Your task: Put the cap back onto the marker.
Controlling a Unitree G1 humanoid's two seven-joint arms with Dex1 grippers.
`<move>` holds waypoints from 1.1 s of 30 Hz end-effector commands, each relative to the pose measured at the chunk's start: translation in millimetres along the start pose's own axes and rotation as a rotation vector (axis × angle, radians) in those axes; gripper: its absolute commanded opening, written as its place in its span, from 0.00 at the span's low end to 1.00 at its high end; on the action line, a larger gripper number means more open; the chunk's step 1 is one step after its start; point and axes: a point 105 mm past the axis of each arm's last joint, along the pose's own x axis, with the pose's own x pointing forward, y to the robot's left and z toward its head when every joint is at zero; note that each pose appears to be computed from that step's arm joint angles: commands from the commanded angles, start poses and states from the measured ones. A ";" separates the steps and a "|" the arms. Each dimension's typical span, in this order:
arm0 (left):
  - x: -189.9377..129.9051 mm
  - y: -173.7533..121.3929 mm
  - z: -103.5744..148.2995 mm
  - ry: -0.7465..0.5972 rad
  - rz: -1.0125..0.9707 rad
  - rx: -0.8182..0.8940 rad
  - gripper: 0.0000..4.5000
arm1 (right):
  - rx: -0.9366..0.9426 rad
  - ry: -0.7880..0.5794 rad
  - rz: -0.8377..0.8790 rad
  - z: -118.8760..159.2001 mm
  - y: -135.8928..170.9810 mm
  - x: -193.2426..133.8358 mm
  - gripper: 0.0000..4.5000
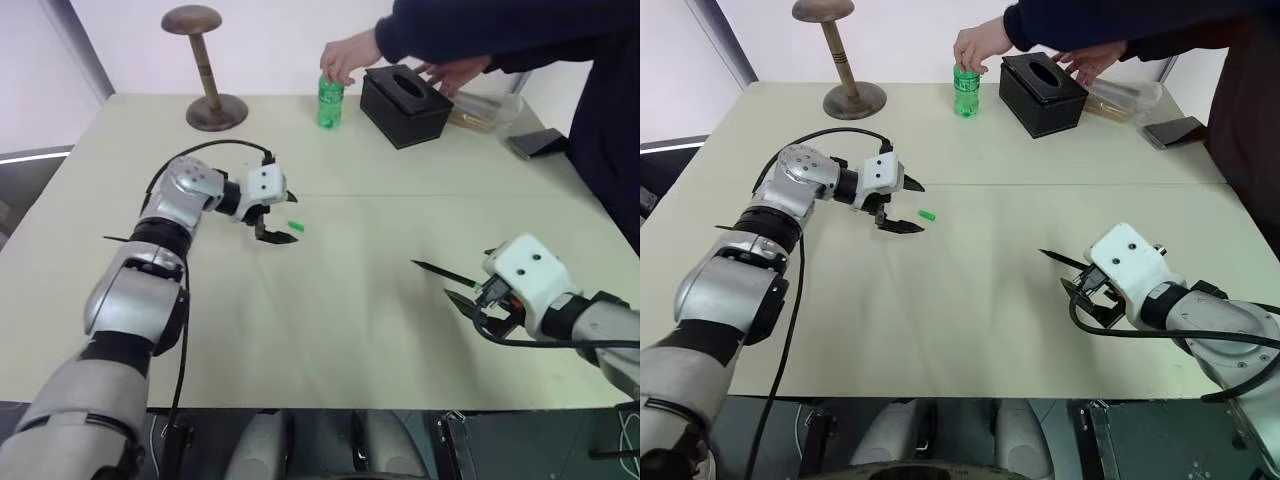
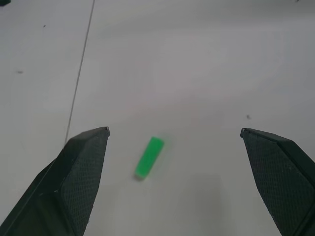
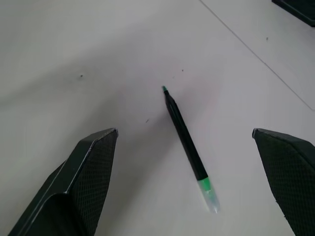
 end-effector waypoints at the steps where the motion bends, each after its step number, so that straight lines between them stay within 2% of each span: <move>1: 0.7 11.6 0.8 0.025 0.074 -0.024 1.00 | -0.016 -0.041 -0.042 8.4 1.4 -2.1 0.99; 6: 8.3 10.3 -4.9 0.011 0.088 -0.161 1.00 | 0.003 -0.041 -0.070 6.9 5.0 -4.2 0.99; 12: 15.7 3.0 -16.8 0.055 0.073 -0.240 1.00 | 0.026 -0.038 -0.088 3.2 7.8 -5.2 0.99; 25: 20.5 -4.0 -32.3 0.111 0.081 -0.292 1.00 | 0.030 -0.041 -0.107 2.7 7.8 -6.6 0.99; 28: 21.7 -4.5 -33.1 0.114 0.083 -0.296 0.82 | 0.030 -0.041 -0.112 2.7 7.3 -7.2 1.00; 30: 22.5 -5.3 -33.3 0.116 0.079 -0.299 0.60 | 0.030 -0.041 -0.114 2.8 7.1 -7.7 1.00; 33: 23.2 -6.0 -33.6 0.119 0.076 -0.300 0.60 | 0.032 -0.039 -0.120 2.2 6.7 -8.7 1.00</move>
